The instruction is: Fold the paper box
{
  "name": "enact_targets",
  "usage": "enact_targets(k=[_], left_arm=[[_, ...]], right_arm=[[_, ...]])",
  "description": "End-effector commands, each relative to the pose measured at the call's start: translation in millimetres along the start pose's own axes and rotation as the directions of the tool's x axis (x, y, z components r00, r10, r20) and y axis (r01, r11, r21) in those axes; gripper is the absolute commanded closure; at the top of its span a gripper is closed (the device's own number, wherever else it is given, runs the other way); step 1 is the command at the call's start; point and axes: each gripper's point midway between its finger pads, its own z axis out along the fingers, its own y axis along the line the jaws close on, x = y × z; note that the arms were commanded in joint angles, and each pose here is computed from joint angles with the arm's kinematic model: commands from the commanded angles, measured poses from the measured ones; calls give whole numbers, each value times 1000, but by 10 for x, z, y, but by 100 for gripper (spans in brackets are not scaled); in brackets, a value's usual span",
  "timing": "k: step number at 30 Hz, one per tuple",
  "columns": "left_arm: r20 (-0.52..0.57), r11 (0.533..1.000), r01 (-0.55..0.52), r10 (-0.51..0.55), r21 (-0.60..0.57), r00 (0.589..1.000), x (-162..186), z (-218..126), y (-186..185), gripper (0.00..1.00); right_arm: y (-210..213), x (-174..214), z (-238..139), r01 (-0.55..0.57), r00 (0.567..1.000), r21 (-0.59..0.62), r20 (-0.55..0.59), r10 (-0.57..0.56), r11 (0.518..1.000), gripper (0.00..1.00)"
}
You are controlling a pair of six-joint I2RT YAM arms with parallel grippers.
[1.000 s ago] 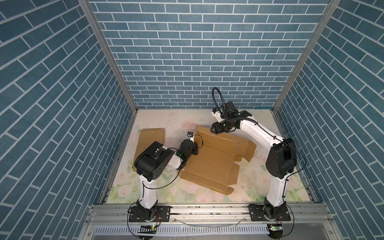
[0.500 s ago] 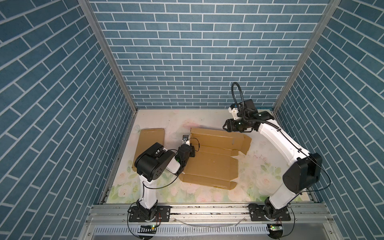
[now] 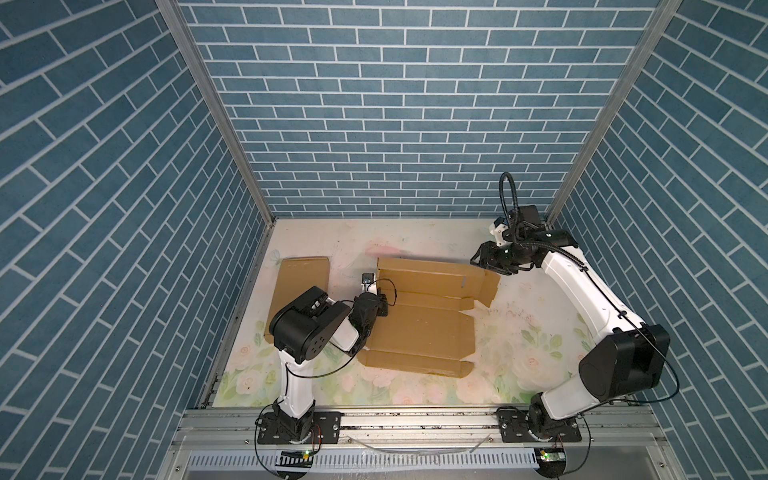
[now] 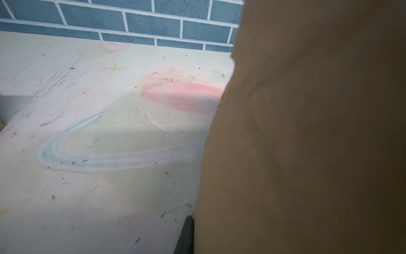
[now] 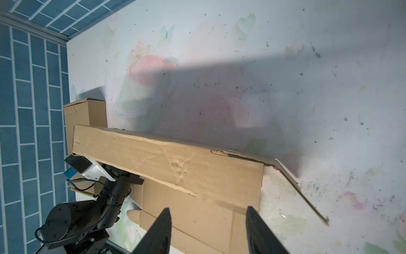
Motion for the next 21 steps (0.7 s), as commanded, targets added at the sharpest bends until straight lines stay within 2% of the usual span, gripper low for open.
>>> enact_targets(k=[1,6,15,18,21], left_arm=[[-24,999,-45,44,-25,999,121,-17,67,89],[-27,998,-52,52,-27,998,151,-21,78,89],[-29,997,-67,67,-23,997,168,-8,70,89],[-30,997,-68,67,-22,997,173,-12,74,89],[-28,997,-69,69,-21,997,172,-12,74,89]], right_arm=[[-37,-25,123,-63,998,27,-16,64,998,41],[-102,-1,257,-69,996,65,-55,72,996,36],[43,164,496,-97,984,-43,-156,89,994,33],[174,148,547,-131,981,-125,-159,110,984,36],[279,146,621,-180,975,-205,-170,146,962,45]])
